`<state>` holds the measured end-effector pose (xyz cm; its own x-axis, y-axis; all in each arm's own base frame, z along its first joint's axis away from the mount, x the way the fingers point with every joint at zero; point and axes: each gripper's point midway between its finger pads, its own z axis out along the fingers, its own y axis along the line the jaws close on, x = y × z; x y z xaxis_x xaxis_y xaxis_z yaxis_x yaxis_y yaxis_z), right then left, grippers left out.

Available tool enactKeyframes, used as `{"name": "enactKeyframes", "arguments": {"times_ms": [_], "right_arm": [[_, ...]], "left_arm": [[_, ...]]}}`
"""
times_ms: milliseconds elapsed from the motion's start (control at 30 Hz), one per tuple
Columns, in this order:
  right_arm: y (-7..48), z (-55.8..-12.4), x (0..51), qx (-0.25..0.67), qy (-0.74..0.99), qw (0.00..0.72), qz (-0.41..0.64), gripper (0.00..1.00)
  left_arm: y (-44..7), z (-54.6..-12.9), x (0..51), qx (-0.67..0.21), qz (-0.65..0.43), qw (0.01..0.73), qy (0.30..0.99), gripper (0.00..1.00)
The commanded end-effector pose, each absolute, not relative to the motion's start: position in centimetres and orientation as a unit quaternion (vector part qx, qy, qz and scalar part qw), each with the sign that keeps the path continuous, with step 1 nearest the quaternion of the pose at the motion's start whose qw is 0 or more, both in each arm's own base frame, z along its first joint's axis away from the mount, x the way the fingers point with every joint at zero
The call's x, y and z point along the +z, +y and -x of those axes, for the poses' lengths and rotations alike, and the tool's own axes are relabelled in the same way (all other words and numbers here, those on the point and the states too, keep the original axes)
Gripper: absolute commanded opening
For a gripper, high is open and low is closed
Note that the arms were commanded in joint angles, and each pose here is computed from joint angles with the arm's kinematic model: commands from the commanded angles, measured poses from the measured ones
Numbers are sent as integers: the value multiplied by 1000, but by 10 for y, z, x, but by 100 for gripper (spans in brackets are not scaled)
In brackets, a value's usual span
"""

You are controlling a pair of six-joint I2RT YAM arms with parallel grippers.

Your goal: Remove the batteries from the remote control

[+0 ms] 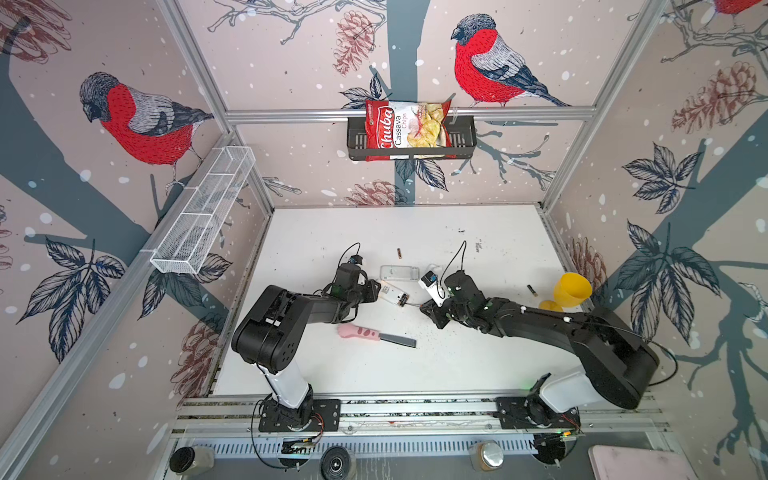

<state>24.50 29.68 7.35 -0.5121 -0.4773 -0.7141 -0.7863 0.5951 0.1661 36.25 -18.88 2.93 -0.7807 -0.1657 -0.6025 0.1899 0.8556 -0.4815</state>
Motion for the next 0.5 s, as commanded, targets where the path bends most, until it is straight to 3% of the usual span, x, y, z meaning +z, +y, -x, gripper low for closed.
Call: {"name": "enactKeyframes", "arguments": {"times_ms": [0, 467], "right_arm": [[303, -247, 83, 249, 826, 330, 384, 0], [304, -245, 83, 238, 828, 323, 391, 0]], "left_arm": [[-189, -350, 19, -271, -6, 298, 915, 39], [-190, -351, 19, -271, -6, 297, 915, 38]]}}
